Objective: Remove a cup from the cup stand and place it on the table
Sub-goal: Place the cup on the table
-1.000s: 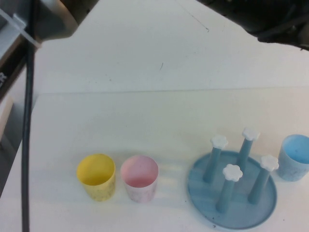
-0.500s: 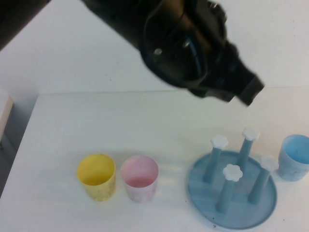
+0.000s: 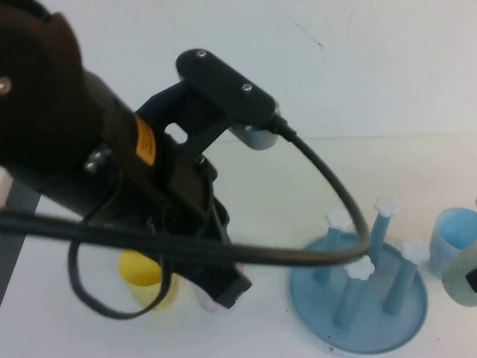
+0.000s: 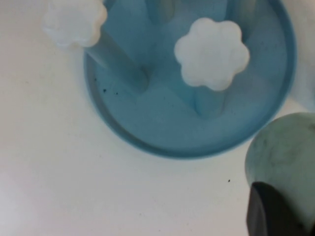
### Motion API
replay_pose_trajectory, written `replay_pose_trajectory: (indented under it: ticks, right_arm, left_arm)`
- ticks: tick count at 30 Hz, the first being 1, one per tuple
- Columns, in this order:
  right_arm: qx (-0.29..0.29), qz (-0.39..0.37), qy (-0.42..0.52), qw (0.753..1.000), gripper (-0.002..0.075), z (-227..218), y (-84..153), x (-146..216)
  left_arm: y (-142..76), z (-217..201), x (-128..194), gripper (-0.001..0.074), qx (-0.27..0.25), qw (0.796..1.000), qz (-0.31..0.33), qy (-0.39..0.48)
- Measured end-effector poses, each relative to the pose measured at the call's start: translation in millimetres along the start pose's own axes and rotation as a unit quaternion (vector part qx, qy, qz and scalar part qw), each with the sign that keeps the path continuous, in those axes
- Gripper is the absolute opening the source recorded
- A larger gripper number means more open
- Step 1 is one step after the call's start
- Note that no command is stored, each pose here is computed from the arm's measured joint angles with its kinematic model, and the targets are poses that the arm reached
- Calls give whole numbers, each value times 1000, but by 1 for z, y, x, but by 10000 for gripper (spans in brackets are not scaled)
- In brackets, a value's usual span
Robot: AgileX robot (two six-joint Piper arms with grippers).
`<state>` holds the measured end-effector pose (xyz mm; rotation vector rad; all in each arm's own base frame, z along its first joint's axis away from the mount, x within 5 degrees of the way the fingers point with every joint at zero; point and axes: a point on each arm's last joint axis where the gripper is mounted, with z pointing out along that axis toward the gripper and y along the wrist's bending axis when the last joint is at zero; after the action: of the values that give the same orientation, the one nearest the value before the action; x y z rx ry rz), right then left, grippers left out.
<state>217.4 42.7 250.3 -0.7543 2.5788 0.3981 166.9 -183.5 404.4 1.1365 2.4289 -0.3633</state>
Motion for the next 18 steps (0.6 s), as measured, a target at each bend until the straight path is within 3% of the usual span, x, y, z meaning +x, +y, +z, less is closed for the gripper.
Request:
replay_pose_trajectory:
  ticks: [8, 18]
  right_arm:
    - [37, -32, 69, 996, 20, 41, -8, -3]
    - [54, -28, 83, 995, 20, 69, -23, -4]
  left_arm:
    - [-2, -13, 25, -1, -5, 1000, -3, -8]
    - [-2, -21, 36, -1, -7, 999, -26, -17]
